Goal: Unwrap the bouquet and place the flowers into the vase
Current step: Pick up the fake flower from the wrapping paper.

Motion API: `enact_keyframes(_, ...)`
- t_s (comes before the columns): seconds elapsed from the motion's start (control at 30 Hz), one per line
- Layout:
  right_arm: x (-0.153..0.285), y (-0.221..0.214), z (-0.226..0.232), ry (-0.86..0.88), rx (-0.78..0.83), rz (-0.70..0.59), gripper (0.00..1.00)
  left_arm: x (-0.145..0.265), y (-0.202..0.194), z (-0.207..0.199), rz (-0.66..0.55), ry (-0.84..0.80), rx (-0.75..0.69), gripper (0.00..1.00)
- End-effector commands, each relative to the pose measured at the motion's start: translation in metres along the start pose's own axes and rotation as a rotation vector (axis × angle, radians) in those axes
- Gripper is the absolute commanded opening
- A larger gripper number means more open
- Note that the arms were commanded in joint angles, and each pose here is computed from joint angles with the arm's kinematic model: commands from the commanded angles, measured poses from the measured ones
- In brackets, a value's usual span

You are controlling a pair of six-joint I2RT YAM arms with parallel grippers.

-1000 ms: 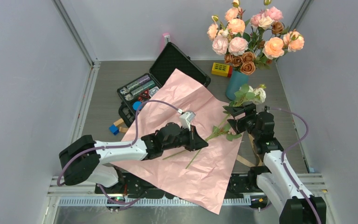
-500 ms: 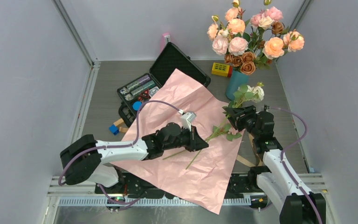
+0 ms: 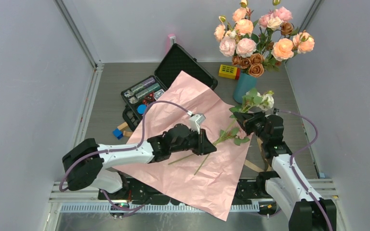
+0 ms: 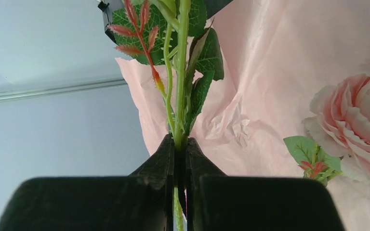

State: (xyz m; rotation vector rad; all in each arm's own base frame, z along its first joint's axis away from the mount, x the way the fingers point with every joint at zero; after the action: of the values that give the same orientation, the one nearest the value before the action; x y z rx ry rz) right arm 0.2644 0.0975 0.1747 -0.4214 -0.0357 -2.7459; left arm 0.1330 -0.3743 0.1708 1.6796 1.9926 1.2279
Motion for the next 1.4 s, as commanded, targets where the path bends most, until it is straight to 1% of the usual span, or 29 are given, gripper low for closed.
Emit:
enact_keyframes(0.0, 0.003, -0.001, 0.021, 0.091, 0.004, -0.004, 0.00, 0.007, 0.015, -0.010, 0.006, 0.002, -0.078, 0.20)
enact_keyframes(0.2, 0.010, 0.000, 0.029, 0.127, 0.052, -0.025, 0.00, 0.015, 0.024, -0.002, -0.001, 0.045, -0.087, 0.62)
enact_keyframes(0.27, 0.015, 0.002, 0.033, 0.142, 0.089, -0.049, 0.00, 0.019, 0.028, 0.000, 0.004, 0.049, -0.089, 0.74)
enact_keyframes(0.37, 0.027, 0.008, 0.042, 0.145, 0.177, -0.111, 0.00, 0.028, 0.037, 0.004, 0.027, 0.049, -0.113, 0.84)
enact_keyframes(0.4, 0.036, 0.011, 0.047, 0.137, 0.236, -0.149, 0.00, 0.033, 0.038, 0.009, 0.057, 0.062, -0.117, 0.86)
enact_keyframes(0.57, 0.074, 0.029, 0.072, 0.102, 0.483, -0.318, 0.00, 0.069, 0.067, 0.039, 0.126, 0.156, -0.158, 0.97)
enact_keyframes(0.6, 0.087, 0.036, 0.082, 0.095, 0.552, -0.382, 0.00, 0.079, 0.074, 0.047, 0.130, 0.201, -0.175, 0.99)
enact_keyframes(0.63, 0.094, 0.039, 0.086, 0.090, 0.626, -0.411, 0.00, 0.090, 0.083, 0.054, 0.126, 0.245, -0.195, 0.99)
enact_keyframes(0.7, 0.115, 0.050, 0.107, 0.080, 0.714, -0.511, 0.00, 0.111, 0.103, 0.066, 0.100, 0.307, -0.235, 1.00)
enact_keyframes(0.73, 0.121, 0.053, 0.112, 0.076, 0.745, -0.539, 0.00, 0.121, 0.111, 0.071, 0.087, 0.330, -0.242, 1.00)
enact_keyframes(0.77, 0.131, 0.060, 0.122, 0.066, 0.809, -0.597, 0.00, 0.130, 0.117, 0.078, 0.077, 0.355, -0.240, 1.00)
enact_keyframes(0.83, 0.145, 0.069, 0.140, 0.072, 0.882, -0.687, 0.00, 0.146, 0.127, 0.091, 0.068, 0.399, -0.224, 1.00)
enact_keyframes(0.9, 0.155, 0.073, 0.158, 0.106, 0.956, -0.750, 0.00, 0.163, 0.136, 0.108, 0.049, 0.449, -0.200, 1.00)
enact_keyframes(1.0, 0.167, 0.076, 0.186, 0.151, 1.035, -0.821, 0.00, 0.183, 0.145, 0.130, 0.013, 0.537, -0.185, 1.00)
enact_keyframes(1.1, 0.170, 0.081, 0.217, 0.176, 1.125, -0.883, 0.00, 0.199, 0.152, 0.146, -0.015, 0.637, -0.205, 1.00)
enact_keyframes(1.13, 0.165, 0.084, 0.222, 0.165, 1.157, -0.890, 0.00, 0.201, 0.152, 0.149, -0.017, 0.656, -0.214, 1.00)
enact_keyframes(1.17, 0.170, 0.084, 0.237, 0.206, 1.165, -0.924, 0.00, 0.204, 0.153, 0.152, -0.019, 0.675, -0.223, 1.00)
enact_keyframes(1.2, 0.163, 0.087, 0.241, 0.192, 1.197, -0.924, 0.00, 0.206, 0.152, 0.155, -0.015, 0.689, -0.232, 1.00)
enact_keyframes(1.23, 0.169, 0.087, 0.258, 0.240, 1.203, -0.962, 0.00, 0.208, 0.150, 0.157, -0.012, 0.704, -0.235, 1.00)
enact_keyframes(1.27, 0.160, 0.090, 0.263, 0.230, 1.228, -0.961, 0.00, 0.209, 0.149, 0.159, -0.010, 0.714, -0.237, 1.00)
enact_keyframes(1.3, 0.165, 0.089, 0.276, 0.265, 1.232, -0.988, 0.00, 0.209, 0.147, 0.161, -0.007, 0.719, -0.238, 1.00)
enact_keyframes(1.33, 0.155, 0.092, 0.281, 0.254, 1.256, -0.984, 0.00, 0.209, 0.146, 0.162, -0.007, 0.722, -0.239, 1.00)
enact_keyframes(1.37, 0.159, 0.092, 0.294, 0.290, 1.261, -1.014, 0.00, 0.209, 0.145, 0.163, -0.006, 0.722, -0.241, 1.00)
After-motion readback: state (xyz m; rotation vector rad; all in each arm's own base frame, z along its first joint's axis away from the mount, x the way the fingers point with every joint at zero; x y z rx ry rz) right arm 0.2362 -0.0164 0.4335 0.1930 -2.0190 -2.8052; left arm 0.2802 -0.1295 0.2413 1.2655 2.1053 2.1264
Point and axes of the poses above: each gripper's point midway between its finger pads, its own x axis back along the fingers, its own z axis along the line the jaws close on, y = z × x, the point moved 3 cm from there along x, back along the fingers, and after that the axes turned 8 degrees about -x, right-handed, at the moved point
